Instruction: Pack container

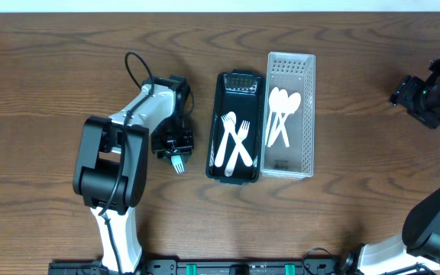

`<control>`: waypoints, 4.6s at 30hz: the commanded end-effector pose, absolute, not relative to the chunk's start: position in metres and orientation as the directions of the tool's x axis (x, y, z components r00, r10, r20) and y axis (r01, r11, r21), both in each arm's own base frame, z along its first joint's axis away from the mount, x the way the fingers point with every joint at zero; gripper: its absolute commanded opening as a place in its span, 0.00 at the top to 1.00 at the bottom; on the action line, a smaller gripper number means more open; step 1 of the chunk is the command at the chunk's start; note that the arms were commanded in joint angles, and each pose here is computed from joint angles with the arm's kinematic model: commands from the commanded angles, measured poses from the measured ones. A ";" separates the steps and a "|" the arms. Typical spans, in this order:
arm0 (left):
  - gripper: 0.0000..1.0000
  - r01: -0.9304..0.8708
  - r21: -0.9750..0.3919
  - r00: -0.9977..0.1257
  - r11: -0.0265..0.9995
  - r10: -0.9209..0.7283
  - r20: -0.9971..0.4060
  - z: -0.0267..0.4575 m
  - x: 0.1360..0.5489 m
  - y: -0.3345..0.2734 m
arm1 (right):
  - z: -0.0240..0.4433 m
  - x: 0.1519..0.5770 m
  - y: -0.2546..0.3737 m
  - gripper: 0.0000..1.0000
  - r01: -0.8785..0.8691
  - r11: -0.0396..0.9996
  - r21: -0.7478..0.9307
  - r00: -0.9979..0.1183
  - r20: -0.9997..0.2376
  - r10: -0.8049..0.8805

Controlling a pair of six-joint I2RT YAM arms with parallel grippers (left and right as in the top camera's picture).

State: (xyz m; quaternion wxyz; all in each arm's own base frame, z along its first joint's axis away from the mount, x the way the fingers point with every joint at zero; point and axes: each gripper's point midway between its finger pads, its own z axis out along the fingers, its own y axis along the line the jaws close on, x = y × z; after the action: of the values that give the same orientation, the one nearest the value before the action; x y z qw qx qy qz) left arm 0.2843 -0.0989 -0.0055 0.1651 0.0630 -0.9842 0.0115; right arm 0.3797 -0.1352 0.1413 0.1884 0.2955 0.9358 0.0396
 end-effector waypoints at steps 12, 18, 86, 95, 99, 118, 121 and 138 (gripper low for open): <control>0.81 -0.226 0.059 -0.907 0.972 -0.232 0.351 -0.022 0.277 -0.096 | 0.138 0.379 -0.138 0.26 0.542 0.819 0.187 -0.755 -0.320 0.573; 0.92 -0.224 0.049 -0.915 0.973 -0.228 0.334 -0.006 0.286 -0.098 | 0.138 0.379 -0.138 0.25 0.542 0.819 0.187 -0.754 -0.323 0.572; 0.38 0.048 -0.178 -0.893 0.983 -0.037 -0.449 0.261 0.352 -0.070 | 0.050 0.440 0.088 0.99 -0.005 0.860 0.511 -0.942 -0.292 0.168; 0.38 0.118 -0.141 -0.890 0.983 0.041 -0.454 0.261 0.350 -0.069 | 0.068 0.449 0.068 0.99 -0.036 0.868 0.495 -0.916 -0.363 0.169; 0.39 0.159 -0.054 -0.852 0.986 0.109 -0.512 0.278 0.348 -0.059 | 0.121 0.456 0.023 0.99 -0.041 0.908 0.416 -0.863 -0.473 0.178; 0.02 -0.024 0.128 -0.495 0.991 0.100 -0.863 0.439 0.231 0.003 | 0.443 0.289 -0.006 0.99 -0.096 0.995 -0.037 -0.271 -0.961 -0.062; 0.02 -0.023 0.130 -0.503 0.991 0.101 -0.859 0.436 0.210 0.006 | 0.452 0.250 0.000 0.89 -0.095 0.995 -0.045 -0.240 -0.969 -0.067; 0.02 -0.013 0.140 -0.560 0.990 0.109 -0.821 0.420 0.176 0.011 | 0.448 0.176 0.012 0.01 -0.093 0.994 -0.050 -0.219 -0.973 -0.069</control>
State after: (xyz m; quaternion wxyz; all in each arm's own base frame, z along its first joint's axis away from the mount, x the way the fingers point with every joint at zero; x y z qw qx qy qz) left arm 0.1755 0.0077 0.4210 -0.4709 -0.0273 -0.8800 -0.0558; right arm 0.1764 0.0125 0.4520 0.6280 -0.0516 0.7765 0.0105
